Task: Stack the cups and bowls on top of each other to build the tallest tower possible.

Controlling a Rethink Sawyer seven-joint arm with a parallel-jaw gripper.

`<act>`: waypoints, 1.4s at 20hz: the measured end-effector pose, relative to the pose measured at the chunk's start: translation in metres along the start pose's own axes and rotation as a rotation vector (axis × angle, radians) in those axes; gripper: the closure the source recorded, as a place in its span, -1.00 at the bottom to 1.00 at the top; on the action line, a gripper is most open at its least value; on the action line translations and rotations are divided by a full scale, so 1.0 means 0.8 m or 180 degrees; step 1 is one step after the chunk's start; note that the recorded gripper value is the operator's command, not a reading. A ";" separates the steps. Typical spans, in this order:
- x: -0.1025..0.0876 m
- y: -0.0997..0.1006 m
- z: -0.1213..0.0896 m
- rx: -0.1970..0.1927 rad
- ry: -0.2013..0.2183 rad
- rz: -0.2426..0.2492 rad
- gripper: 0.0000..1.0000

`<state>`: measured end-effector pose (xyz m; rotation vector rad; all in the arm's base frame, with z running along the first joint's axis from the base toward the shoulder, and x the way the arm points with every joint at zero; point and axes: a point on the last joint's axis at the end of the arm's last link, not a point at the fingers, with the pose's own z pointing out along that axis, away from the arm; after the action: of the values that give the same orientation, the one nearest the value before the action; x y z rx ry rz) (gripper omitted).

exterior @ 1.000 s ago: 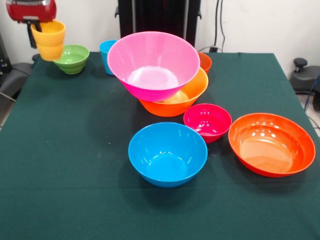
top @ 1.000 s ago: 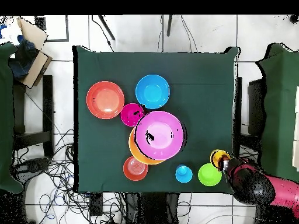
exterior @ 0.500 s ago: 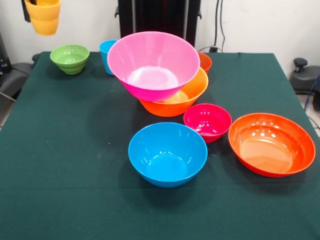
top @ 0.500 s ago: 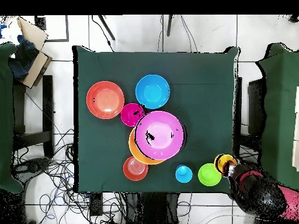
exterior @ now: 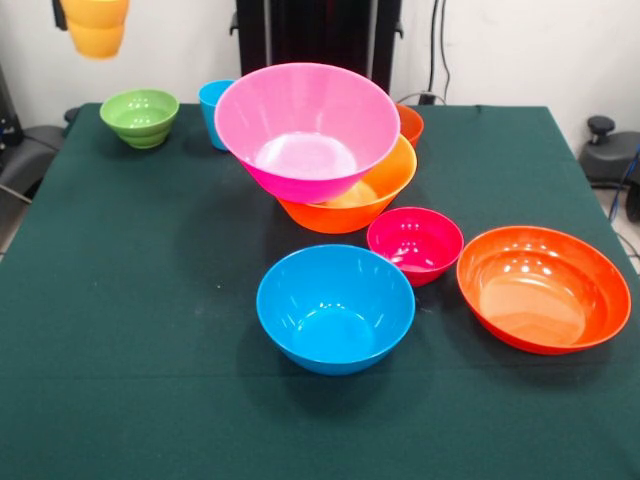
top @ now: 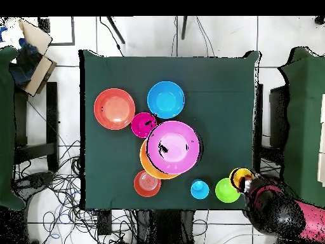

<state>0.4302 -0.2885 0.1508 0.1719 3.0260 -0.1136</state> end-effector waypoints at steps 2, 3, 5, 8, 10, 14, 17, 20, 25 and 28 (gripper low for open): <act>0.000 0.013 -0.002 0.0015 0.0026 -0.0059 1.00; 0.000 0.018 -0.003 0.0025 0.0034 -0.0083 1.00; 0.002 0.032 -0.009 0.0065 0.0057 -0.0145 1.00; 0.005 0.043 -0.014 0.0109 0.0081 -0.0177 1.00; 0.009 0.055 -0.020 0.0158 0.0107 -0.0202 1.00; 0.019 0.080 -0.033 0.0244 0.0162 -0.0189 1.00; 0.024 0.094 -0.040 0.0275 0.0185 -0.0114 1.00; 0.031 0.112 -0.046 0.0301 0.0218 0.0013 1.00; 0.040 0.141 -0.048 0.0328 0.0277 0.0174 1.00; 0.044 0.158 -0.048 0.0345 0.0304 0.0273 1.00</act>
<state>0.4059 -0.1564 0.1762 0.3251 3.1028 -0.2698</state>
